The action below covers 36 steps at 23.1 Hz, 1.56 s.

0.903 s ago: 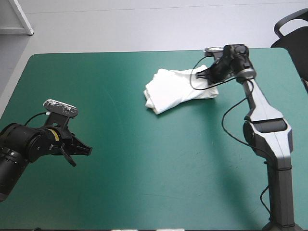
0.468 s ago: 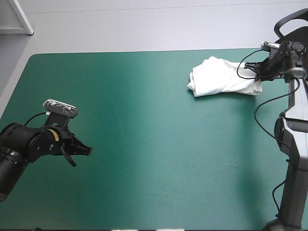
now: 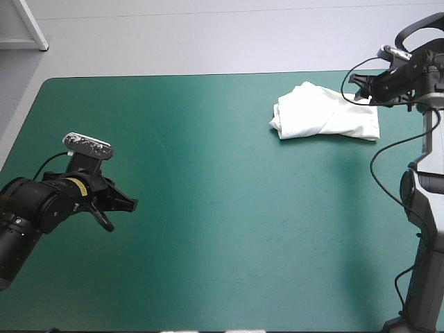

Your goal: Fold the cloth

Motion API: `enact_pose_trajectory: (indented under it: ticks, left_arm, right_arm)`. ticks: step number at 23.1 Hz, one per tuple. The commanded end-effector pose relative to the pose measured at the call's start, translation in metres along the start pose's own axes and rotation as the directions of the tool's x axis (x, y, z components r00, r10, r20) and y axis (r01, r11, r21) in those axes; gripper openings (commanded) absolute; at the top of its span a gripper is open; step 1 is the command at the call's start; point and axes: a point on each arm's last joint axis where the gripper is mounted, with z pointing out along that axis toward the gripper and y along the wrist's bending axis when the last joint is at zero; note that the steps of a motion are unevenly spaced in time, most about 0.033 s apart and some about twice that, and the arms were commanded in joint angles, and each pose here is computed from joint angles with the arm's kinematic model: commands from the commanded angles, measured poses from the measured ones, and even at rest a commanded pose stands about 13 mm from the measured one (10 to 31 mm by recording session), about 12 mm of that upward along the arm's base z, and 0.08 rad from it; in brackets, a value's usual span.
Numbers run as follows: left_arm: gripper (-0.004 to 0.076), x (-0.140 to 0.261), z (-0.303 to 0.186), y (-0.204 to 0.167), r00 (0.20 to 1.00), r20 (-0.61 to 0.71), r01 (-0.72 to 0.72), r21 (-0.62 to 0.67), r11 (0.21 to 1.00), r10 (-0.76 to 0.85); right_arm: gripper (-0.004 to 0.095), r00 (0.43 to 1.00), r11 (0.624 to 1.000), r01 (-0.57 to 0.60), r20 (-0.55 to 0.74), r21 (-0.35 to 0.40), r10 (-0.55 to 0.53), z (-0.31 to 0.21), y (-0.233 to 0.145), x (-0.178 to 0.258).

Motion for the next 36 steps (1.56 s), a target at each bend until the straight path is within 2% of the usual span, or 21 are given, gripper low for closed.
enact_pose_trajectory:
  ticks: [1,2,3,4,6,7,9,10,12,16,20,25,30,36]
  left_arm:
    - [0.0019,-0.018,-0.011,0.002,0.982,0.189,0.0,-0.005,1.0,0.001]
    - [0.0019,-0.021,-0.012,0.002,0.976,0.219,0.0,-0.004,1.0,0.001]
    - [0.0019,-0.025,-0.013,0.002,0.965,0.263,-0.001,-0.003,1.0,0.002]
    - [0.0019,-0.027,-0.013,0.002,0.958,0.285,-0.001,-0.002,1.0,0.002]
    - [0.0019,-0.032,-0.015,0.002,0.94,0.342,-0.002,-0.001,1.0,0.003]
    - [0.0019,-0.035,-0.016,0.001,0.93,0.368,-0.003,-0.001,1.0,0.003]
    - [0.0019,-0.037,-0.017,0.001,0.918,0.397,-0.004,-0.002,1.0,0.005]
    - [0.0019,-0.038,-0.018,0.001,0.913,0.407,-0.003,-0.001,1.0,0.003]
    - [0.0019,-0.04,-0.018,0.001,0.905,0.426,-0.003,0.0,1.0,0.003]
    - [0.0019,-0.04,-0.018,0.001,0.904,0.428,-0.003,0.0,1.0,0.003]
    - [0.0019,-0.039,-0.017,0.001,0.91,0.414,-0.009,-0.003,1.0,0.01]
    - [0.0019,-0.027,-0.003,-0.002,0.928,0.363,-0.078,-0.021,0.997,0.08]
    - [0.0019,0.004,0.027,-0.01,0.945,0.321,-0.06,0.014,0.998,0.053]
    - [0.0019,0.048,0.054,-0.019,0.934,0.353,-0.082,0.035,0.996,0.064]
  right_arm:
    - [0.007,0.979,0.982,0.137,0.172,-0.133,-0.113,-0.083,0.054,-0.003]
    - [-0.0008,0.972,0.975,0.179,0.178,-0.128,-0.155,-0.09,0.063,0.001]
    - [-0.001,0.954,0.961,0.258,0.181,-0.096,-0.238,-0.105,0.081,0.013]
    - [-0.0015,0.946,0.953,0.293,0.17,-0.079,-0.277,-0.109,0.089,0.021]
    - [-0.0017,0.913,0.922,0.386,0.144,0.003,-0.383,-0.13,0.109,0.046]
    - [-0.0017,0.888,0.895,0.443,0.113,0.048,-0.445,-0.141,0.12,0.067]
    - [-0.0017,0.853,0.86,0.502,0.112,0.087,-0.509,-0.153,0.13,0.091]
    - [-0.0017,0.842,0.852,0.518,0.131,0.081,-0.524,-0.155,0.133,0.104]
    - [-0.0017,0.809,0.835,0.548,0.231,0.038,-0.541,-0.168,0.136,0.148]
    - [-0.0017,0.759,0.811,0.584,0.344,0.015,-0.553,-0.158,0.116,0.217]
    - [-0.0017,0.741,0.802,0.597,0.382,0.001,-0.552,-0.138,0.081,0.279]
    - [-0.0017,0.744,0.805,0.593,0.378,0.007,-0.551,-0.128,0.051,0.319]
    - [-0.0017,0.744,0.801,0.598,0.362,0.016,-0.562,-0.118,0.033,0.343]
    - [-0.0017,0.752,0.808,0.589,0.359,0.012,-0.553,-0.117,0.032,0.344]
